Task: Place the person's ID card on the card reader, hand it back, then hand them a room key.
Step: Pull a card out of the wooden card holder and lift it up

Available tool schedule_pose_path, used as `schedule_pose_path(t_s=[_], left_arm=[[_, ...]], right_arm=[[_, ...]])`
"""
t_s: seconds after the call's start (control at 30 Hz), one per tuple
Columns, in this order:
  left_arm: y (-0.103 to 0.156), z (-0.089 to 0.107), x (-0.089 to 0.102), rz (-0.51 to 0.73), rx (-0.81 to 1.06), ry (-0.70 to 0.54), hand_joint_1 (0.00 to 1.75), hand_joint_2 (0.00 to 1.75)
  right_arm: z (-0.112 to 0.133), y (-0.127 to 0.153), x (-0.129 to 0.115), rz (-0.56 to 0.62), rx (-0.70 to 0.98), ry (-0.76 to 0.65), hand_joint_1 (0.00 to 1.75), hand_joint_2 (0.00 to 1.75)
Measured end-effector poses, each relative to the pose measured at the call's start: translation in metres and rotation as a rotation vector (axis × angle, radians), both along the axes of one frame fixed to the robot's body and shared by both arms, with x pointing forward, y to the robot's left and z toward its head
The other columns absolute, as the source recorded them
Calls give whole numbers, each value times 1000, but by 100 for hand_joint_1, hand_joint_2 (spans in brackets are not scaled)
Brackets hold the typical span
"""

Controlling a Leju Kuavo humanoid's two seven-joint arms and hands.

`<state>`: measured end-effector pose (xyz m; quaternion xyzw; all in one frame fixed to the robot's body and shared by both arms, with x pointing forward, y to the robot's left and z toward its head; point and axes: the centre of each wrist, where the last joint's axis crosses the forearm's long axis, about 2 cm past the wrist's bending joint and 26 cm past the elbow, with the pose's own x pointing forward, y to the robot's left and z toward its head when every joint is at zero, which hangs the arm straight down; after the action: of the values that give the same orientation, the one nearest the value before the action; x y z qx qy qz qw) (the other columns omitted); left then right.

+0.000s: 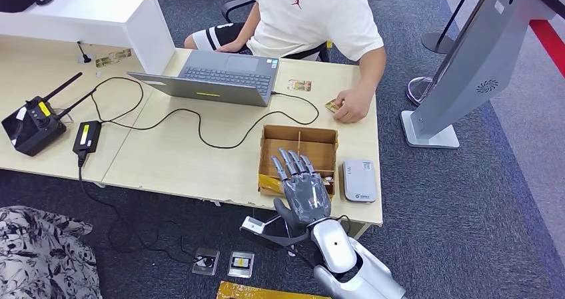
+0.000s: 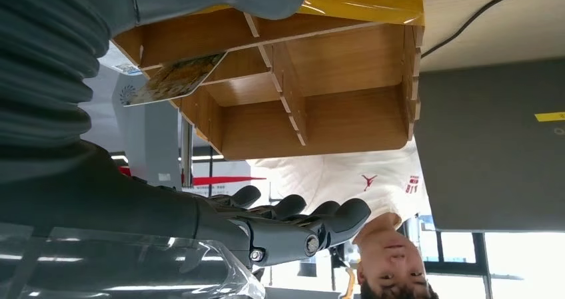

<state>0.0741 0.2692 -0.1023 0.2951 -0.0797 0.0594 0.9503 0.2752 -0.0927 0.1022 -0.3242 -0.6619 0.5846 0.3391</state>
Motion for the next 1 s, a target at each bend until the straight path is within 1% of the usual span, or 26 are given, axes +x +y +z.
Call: schedule_pose_path(t_s=[1.0], left_arm=[[0, 0, -1, -2, -2, 9, 0, 175]], right_arm=[[-11, -7, 5, -92, -88, 21, 0, 175]])
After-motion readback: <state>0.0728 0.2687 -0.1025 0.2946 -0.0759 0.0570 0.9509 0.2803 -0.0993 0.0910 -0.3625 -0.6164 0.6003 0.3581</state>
